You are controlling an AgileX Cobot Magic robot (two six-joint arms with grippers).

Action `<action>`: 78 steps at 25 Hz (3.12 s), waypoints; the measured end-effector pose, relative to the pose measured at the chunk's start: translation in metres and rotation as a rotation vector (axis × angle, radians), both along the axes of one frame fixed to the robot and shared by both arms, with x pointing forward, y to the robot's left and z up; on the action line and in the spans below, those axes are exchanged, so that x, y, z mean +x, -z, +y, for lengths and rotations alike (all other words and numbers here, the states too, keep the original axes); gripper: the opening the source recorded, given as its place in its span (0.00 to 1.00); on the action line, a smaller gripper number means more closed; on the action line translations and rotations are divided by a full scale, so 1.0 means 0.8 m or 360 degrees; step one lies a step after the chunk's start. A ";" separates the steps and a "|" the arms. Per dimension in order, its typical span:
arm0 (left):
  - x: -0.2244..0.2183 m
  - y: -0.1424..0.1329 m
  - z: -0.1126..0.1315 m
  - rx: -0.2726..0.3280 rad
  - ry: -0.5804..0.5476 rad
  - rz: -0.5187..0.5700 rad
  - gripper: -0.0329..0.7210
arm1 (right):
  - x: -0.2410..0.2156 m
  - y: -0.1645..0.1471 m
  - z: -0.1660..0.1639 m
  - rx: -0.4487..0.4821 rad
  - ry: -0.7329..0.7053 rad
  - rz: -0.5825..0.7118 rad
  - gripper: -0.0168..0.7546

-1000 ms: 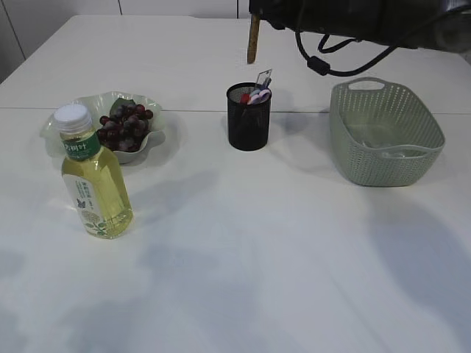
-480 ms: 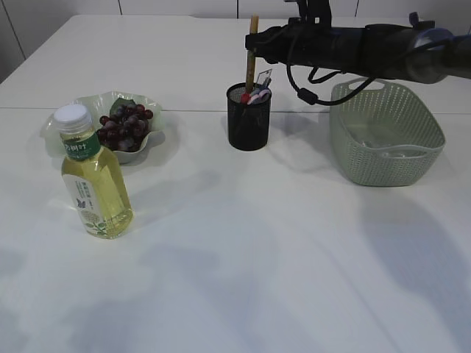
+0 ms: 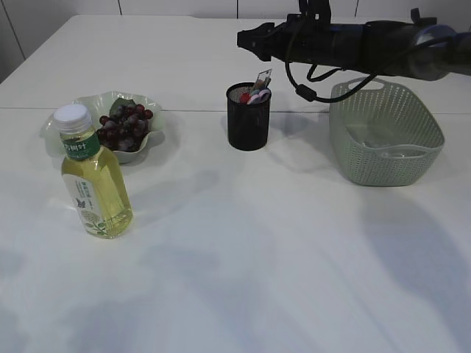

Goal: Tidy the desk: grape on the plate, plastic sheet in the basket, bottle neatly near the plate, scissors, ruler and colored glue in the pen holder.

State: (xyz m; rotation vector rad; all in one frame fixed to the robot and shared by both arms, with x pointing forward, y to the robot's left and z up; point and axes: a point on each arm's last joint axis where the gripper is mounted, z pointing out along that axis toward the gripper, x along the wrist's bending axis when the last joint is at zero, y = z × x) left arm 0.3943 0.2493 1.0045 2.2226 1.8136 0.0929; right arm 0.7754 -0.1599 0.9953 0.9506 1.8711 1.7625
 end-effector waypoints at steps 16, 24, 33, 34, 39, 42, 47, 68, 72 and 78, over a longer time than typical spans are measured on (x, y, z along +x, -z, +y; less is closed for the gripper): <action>-0.002 0.000 0.000 0.0005 0.0003 0.0022 0.54 | -0.106 -0.131 -0.033 -0.0512 0.0217 0.0999 0.53; -0.002 0.000 0.000 0.0005 0.0003 0.0022 0.54 | -0.148 -0.146 -0.064 -0.0787 0.0489 0.1335 0.53; 0.000 0.000 0.000 0.0001 0.0000 0.0003 0.54 | -0.198 -0.138 -0.081 -0.0905 0.0574 0.1467 0.53; 0.000 0.000 0.000 0.0000 0.0000 0.0000 0.54 | -0.206 -0.139 -0.083 -0.0914 0.0576 0.1473 0.53; -0.001 -0.003 0.002 0.0012 -0.0011 -0.0027 0.54 | -0.263 -0.149 -0.096 -0.0968 0.0599 0.1480 0.53; -0.005 -0.009 0.008 0.0051 -0.0088 -0.0074 0.54 | -0.303 -0.155 -0.103 -0.0978 0.0607 0.1471 0.53; -0.026 -0.023 0.022 0.0142 -0.0171 -0.0105 0.54 | -0.379 -0.166 -0.117 -0.0944 0.0627 0.1396 0.53; -0.222 -0.076 0.087 -0.0107 -0.0335 -0.1162 0.54 | -0.675 -0.153 -0.168 -0.0463 0.0845 0.0666 0.53; -0.223 -0.077 0.087 -0.0105 -0.0337 -0.1164 0.54 | -0.697 -0.118 -0.172 -0.0441 0.0852 0.0612 0.53; -0.223 -0.077 0.087 -0.0105 -0.0337 -0.1164 0.54 | -0.705 -0.075 -0.174 -0.0445 0.0859 0.0616 0.53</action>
